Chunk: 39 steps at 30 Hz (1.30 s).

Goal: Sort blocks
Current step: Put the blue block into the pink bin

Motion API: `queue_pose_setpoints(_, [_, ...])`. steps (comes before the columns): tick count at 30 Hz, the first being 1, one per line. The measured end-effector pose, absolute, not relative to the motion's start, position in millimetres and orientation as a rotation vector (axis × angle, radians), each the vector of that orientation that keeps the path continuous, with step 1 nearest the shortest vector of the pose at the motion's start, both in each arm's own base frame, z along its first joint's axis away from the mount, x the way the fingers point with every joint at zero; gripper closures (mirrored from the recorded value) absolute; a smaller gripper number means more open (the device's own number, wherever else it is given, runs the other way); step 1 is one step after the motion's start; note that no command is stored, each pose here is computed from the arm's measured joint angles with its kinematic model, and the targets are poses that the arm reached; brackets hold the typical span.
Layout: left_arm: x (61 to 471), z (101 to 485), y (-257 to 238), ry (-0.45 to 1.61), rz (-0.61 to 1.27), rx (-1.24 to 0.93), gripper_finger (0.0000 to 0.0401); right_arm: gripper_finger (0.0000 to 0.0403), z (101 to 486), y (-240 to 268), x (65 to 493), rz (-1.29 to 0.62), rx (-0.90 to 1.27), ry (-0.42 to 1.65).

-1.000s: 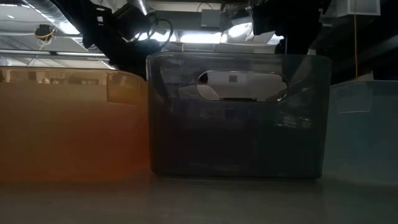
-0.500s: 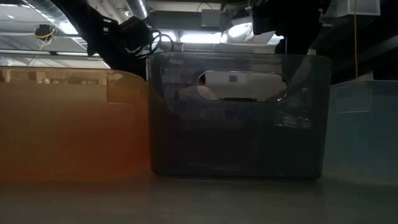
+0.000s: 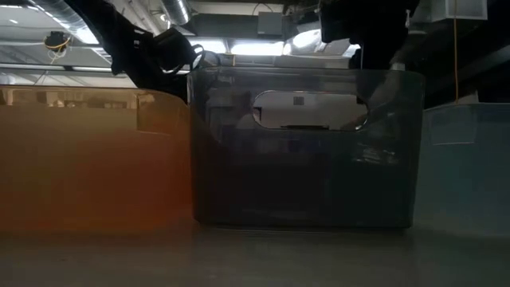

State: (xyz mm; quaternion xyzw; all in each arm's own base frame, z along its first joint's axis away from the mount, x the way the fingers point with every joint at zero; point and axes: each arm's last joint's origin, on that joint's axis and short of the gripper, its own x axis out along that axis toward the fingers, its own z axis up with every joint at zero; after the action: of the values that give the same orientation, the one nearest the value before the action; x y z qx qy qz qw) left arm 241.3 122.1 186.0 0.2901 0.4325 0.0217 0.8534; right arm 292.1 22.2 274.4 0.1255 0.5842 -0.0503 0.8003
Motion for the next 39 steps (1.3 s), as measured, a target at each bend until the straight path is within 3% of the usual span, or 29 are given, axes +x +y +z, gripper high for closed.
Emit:
queue_pose_setpoints(27, [241.6,164.2,136.3,0.937,-0.041,0.565,0.0233,0.0187,274.7,22.3,293.6,-0.105,0.271,1.238])
queue_pose_setpoints(39, [242.6,161.3,136.7,0.938,-0.018,0.499,0.0333,0.0187,274.7,22.3,293.7,-0.104,0.271,1.237])
